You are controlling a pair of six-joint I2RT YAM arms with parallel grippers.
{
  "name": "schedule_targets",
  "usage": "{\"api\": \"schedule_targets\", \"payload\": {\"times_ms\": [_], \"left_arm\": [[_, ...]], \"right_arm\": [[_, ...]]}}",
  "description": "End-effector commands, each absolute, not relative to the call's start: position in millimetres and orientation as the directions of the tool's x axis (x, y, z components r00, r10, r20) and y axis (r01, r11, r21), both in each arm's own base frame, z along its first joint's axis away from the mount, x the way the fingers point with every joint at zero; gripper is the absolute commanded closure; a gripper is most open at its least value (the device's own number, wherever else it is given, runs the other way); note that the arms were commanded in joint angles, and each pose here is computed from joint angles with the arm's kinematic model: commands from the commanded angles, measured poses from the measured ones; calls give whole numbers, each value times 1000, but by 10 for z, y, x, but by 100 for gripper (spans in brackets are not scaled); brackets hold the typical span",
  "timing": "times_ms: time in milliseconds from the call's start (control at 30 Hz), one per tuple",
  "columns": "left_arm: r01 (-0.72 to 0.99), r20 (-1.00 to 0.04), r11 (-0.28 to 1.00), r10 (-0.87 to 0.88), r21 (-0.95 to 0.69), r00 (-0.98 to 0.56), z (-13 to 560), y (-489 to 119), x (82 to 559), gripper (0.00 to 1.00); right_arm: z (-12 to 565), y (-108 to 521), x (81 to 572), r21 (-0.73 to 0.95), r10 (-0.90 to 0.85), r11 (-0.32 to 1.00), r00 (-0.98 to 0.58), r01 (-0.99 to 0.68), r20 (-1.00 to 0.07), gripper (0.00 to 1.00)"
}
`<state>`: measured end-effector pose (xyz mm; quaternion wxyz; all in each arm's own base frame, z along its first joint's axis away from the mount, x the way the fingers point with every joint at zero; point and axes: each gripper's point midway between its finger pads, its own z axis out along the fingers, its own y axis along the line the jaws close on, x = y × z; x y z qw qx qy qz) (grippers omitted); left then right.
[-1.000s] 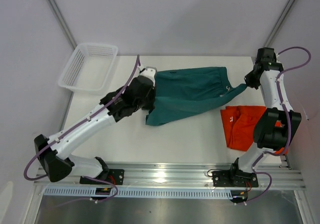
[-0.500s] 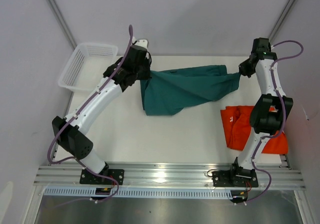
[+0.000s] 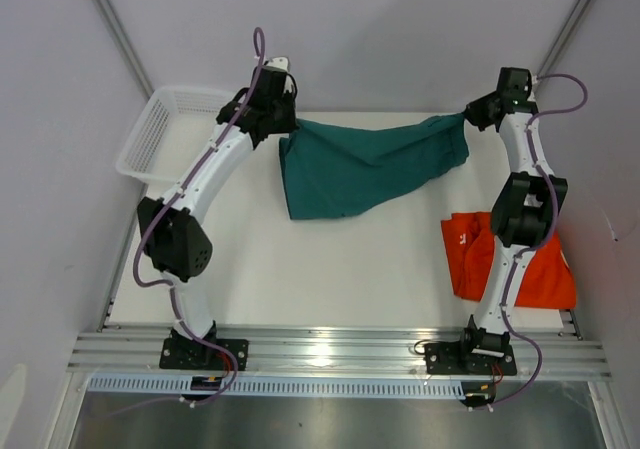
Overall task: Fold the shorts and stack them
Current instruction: Fold the shorts
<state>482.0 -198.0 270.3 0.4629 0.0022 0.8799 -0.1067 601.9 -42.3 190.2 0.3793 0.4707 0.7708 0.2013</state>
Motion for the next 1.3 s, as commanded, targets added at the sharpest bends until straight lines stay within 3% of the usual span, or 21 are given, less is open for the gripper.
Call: {"api": "schedule_targets", "payload": {"times_ms": [0,233,333,367,400,467,500,533,567,600,767,867,967,1067,1267], "left_arm": [[121,-836,973,-101,-196,-539,2756,-1945,5090,100],[77,-813,976,-124,-203,-568,2418,-1807,5481,100],[50,-807,977,-143,-209,-572,2283,-1733,5637,100],[45,-814,976,-152,-213,-561,2311,-1709,5689,100],[35,-808,976,-156,-213,-568,2230,-1692,5731,97],[0,-811,976,-180,-216,-556,2215,-1598,5803,72],[-16,-817,977,-185,-211,-546,2218,-1559,5838,31],[-41,-820,978,-192,-203,-539,2228,-1507,5849,15],[-64,-828,980,-194,-189,-527,2268,-1439,5855,5],[-63,-831,980,-192,-187,-523,2306,-1432,5848,2],[-51,-842,976,-207,-210,-499,2605,-1381,5622,2],[-13,-845,973,-208,-232,-492,2678,-1430,5398,2],[12,-841,970,-206,-244,-500,2631,-1476,5194,2],[43,-825,962,-206,-268,-526,2445,-1569,5057,2],[111,-807,945,-198,-308,-556,2312,-1772,4924,2]], "right_arm": [[2085,-310,6349,762,894,449,-238,467,-380,100],[1753,-238,6707,805,909,416,-230,424,-349,98],[1741,-154,6880,842,903,421,-243,336,-355,51],[1703,-145,6974,850,900,426,-240,309,-364,25],[1695,-139,7013,855,900,424,-241,299,-362,17],[1771,-133,7093,877,901,416,-242,242,-360,12],[1814,-124,7098,883,900,414,-244,223,-360,10],[1877,-135,7098,884,899,418,-237,208,-369,9],[2070,-144,7078,883,890,437,-226,171,-397,9],[2072,-139,7044,878,884,448,-230,170,-406,9],[2413,-124,6763,848,838,524,-229,84,-495,12],[2473,-74,6497,837,811,547,-248,-5,-531,26],[2397,-5,6342,868,820,487,-292,-98,-493,48],[2300,132,6355,910,838,366,-358,-192,-413,63],[2042,411,6678,937,836,216,-444,-273,-322,71]]}}
